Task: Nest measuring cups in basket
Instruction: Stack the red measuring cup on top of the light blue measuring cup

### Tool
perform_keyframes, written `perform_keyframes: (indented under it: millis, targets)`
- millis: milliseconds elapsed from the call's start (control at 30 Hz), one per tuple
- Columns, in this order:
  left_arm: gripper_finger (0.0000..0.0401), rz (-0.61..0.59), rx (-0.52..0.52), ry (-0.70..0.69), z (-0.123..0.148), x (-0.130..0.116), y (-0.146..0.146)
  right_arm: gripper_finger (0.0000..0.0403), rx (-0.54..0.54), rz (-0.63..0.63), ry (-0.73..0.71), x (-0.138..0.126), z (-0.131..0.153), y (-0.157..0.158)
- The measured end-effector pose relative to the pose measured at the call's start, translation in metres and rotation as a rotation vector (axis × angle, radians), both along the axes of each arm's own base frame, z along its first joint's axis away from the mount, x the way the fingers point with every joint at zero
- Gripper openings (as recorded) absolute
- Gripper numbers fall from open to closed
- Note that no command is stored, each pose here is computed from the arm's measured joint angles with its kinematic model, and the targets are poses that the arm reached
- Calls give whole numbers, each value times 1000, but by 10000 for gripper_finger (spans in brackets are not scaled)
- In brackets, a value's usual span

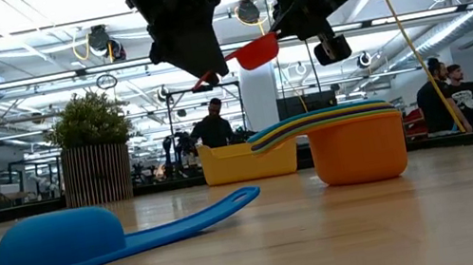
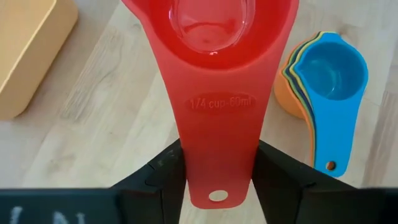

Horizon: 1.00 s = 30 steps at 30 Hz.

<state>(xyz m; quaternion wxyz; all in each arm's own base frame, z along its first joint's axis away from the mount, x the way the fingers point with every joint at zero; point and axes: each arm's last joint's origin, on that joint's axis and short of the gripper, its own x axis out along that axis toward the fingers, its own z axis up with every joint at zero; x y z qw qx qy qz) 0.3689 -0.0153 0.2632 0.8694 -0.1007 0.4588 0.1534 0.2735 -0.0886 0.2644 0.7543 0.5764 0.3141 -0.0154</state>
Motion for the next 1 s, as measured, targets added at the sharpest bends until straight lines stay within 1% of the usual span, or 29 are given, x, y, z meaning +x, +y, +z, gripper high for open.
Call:
perform_keyframes:
  millis: [100,200,267,400,533,633,800,900,1000]
  targets:
    - [197,49,-32,-22,1,1,-2,3,-3,11,7,-2,1,1]
    - [240,124,-102,-9,0,-2,-3,2,-8,41,10,-11,6,4]
    - [270,134,-144,0,-1,-3,-7,1,-16,48,40,-20,8,4]
    - [323,137,-176,-2,-1,-4,-22,1,-40,70,76,-37,14,9]
    - [360,129,-199,-3,-1,-6,-39,1,-55,104,101,-53,20,16]
    - [374,126,-218,-3,-1,-8,-52,1,-63,131,109,-62,25,24]
    - [378,137,-243,-10,-1,-13,-72,0,-81,164,75,-71,33,35]
    - [378,146,-247,-19,-1,-16,-84,0,-60,159,31,-73,28,43]
    - [378,161,-257,-41,0,-18,-93,0,2,135,-36,-72,15,53]
